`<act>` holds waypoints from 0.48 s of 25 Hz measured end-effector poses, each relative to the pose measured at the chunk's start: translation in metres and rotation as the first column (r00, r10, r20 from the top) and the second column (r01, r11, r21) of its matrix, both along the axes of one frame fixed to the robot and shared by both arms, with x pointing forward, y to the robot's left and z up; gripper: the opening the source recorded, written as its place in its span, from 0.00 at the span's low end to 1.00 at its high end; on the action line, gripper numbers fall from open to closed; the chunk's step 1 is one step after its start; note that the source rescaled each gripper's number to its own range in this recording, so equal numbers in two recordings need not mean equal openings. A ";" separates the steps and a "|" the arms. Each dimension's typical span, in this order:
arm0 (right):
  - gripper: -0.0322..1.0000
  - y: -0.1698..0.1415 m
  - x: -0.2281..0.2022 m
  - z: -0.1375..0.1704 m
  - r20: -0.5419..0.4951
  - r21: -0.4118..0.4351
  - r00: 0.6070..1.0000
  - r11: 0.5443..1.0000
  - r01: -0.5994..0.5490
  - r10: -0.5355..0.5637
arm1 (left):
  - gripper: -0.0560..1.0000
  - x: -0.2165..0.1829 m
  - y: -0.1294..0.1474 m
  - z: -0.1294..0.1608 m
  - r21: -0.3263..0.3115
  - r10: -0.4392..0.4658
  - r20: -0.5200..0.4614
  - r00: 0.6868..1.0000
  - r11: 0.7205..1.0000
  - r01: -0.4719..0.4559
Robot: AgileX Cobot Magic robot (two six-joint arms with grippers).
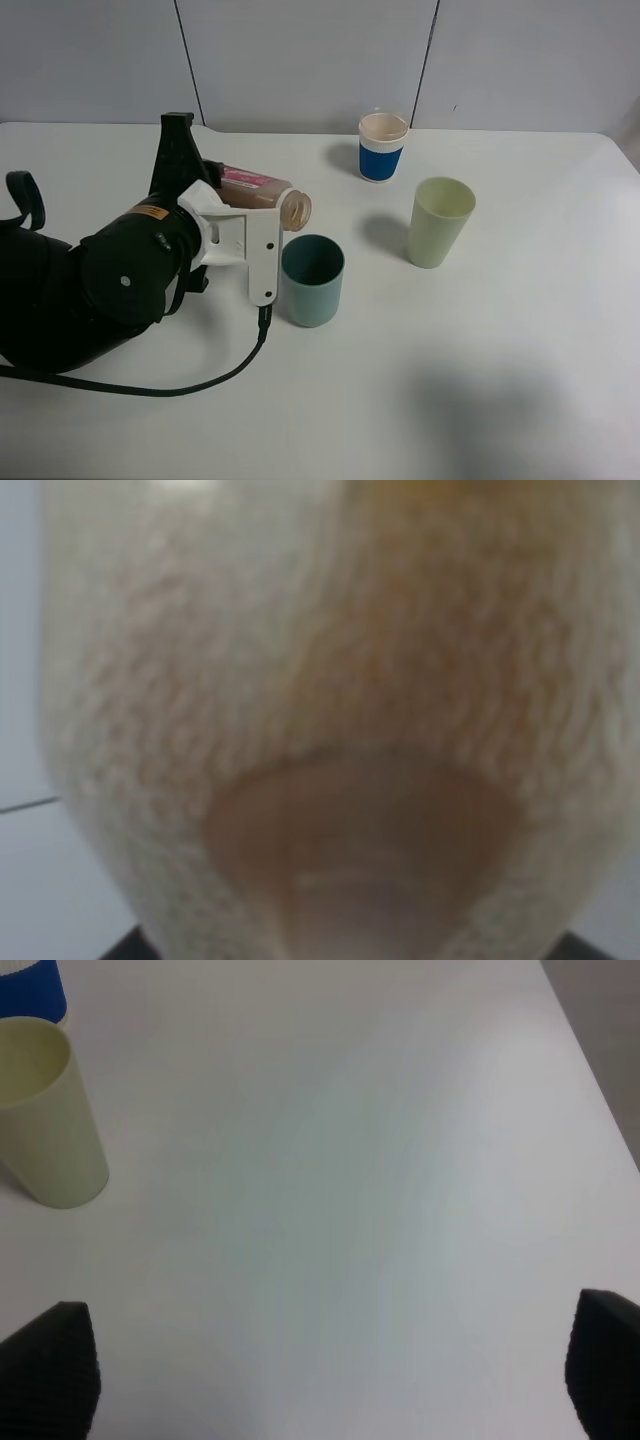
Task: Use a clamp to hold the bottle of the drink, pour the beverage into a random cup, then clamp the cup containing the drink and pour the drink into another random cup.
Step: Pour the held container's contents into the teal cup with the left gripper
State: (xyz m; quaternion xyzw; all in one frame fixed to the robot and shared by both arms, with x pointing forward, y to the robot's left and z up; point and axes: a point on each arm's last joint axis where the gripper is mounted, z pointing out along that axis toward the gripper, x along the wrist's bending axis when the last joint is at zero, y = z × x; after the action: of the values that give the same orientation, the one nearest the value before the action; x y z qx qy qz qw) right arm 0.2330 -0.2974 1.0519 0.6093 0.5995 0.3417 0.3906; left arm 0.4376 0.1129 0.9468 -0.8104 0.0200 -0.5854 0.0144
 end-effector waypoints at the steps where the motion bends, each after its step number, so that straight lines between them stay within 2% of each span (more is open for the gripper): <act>1: 0.77 0.000 0.000 0.000 0.000 0.000 1.000 1.000 0.000 0.000 | 0.12 0.000 -0.001 0.000 0.005 -0.010 0.005 1.000 1.000 0.010; 12: 0.77 0.000 0.000 0.000 0.000 0.000 1.000 1.000 0.000 0.000 | 0.12 0.001 -0.003 0.002 0.016 -0.042 0.022 0.999 0.999 0.041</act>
State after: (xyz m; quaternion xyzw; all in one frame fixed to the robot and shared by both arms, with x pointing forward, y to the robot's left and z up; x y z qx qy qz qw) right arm 0.2330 -0.2974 1.0519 0.6093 0.5995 0.3417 0.3906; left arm 0.4382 0.1098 0.9488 -0.8030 0.0411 -0.5945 0.0088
